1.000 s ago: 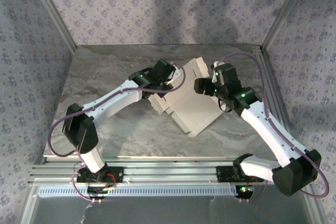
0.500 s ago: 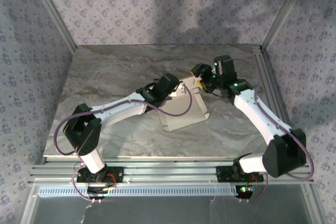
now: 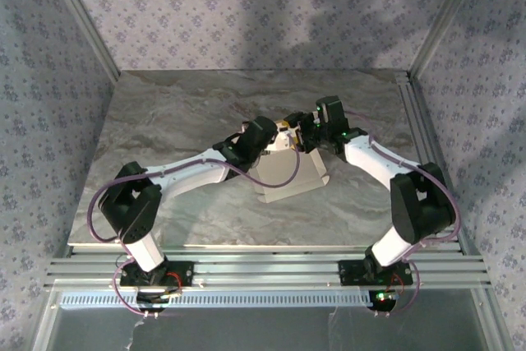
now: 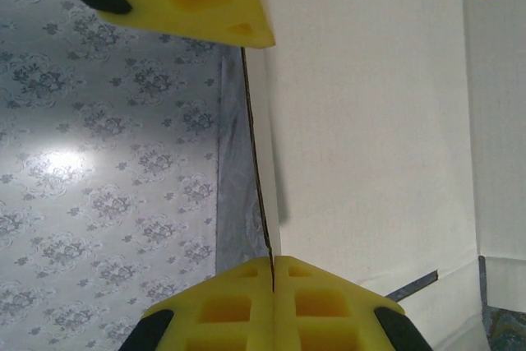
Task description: Fold the paper box
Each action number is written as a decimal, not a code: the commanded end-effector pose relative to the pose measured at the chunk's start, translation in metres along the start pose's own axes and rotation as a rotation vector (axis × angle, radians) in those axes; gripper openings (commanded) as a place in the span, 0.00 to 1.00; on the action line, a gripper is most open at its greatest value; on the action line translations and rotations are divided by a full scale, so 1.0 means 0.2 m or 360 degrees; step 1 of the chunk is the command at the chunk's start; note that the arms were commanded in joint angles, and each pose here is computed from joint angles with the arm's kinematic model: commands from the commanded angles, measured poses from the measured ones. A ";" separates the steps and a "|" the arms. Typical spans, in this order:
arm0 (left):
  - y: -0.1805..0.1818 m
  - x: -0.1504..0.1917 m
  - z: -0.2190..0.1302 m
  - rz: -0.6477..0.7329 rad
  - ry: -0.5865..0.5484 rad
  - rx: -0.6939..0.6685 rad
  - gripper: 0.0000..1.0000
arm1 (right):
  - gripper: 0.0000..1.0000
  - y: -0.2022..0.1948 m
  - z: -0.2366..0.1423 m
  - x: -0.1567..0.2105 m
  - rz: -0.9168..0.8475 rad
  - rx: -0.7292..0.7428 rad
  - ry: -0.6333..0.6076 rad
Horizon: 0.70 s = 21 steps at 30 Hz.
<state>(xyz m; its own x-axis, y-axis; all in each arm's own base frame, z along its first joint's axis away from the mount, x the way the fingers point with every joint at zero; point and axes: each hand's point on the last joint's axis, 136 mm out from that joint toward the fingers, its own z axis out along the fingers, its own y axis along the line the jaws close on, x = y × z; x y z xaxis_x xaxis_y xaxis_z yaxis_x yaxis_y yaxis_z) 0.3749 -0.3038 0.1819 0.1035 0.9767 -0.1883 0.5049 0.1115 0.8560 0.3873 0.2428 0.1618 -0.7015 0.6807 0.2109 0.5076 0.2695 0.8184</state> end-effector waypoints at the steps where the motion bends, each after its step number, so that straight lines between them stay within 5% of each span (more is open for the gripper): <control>1: 0.02 -0.07 -0.01 0.0002 -0.0104 -0.0015 0.00 | 0.52 0.11 0.03 0.03 -0.0025 -0.0103 0.0062; 8: -0.05 -0.06 0.03 0.0024 -0.0091 0.0016 0.00 | 0.55 0.14 -0.12 0.08 -0.0103 -0.0162 -0.0014; 13: -0.06 -0.06 0.04 0.0036 -0.0111 0.0025 0.00 | 0.68 0.10 -0.22 0.11 -0.0151 -0.0163 -0.0089; 21: -0.05 -0.08 0.02 0.0031 -0.0163 0.0025 0.00 | 0.61 0.03 -0.04 0.05 -0.0091 -0.0086 0.0010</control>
<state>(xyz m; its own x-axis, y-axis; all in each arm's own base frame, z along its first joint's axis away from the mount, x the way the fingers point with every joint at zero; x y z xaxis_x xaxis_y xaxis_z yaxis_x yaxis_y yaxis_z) 0.3751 -0.3149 0.1722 0.1574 0.9644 -0.2126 0.5116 0.1045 0.8528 0.3718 0.2423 0.1867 -0.7303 0.6682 0.1420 0.4148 0.2686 0.8694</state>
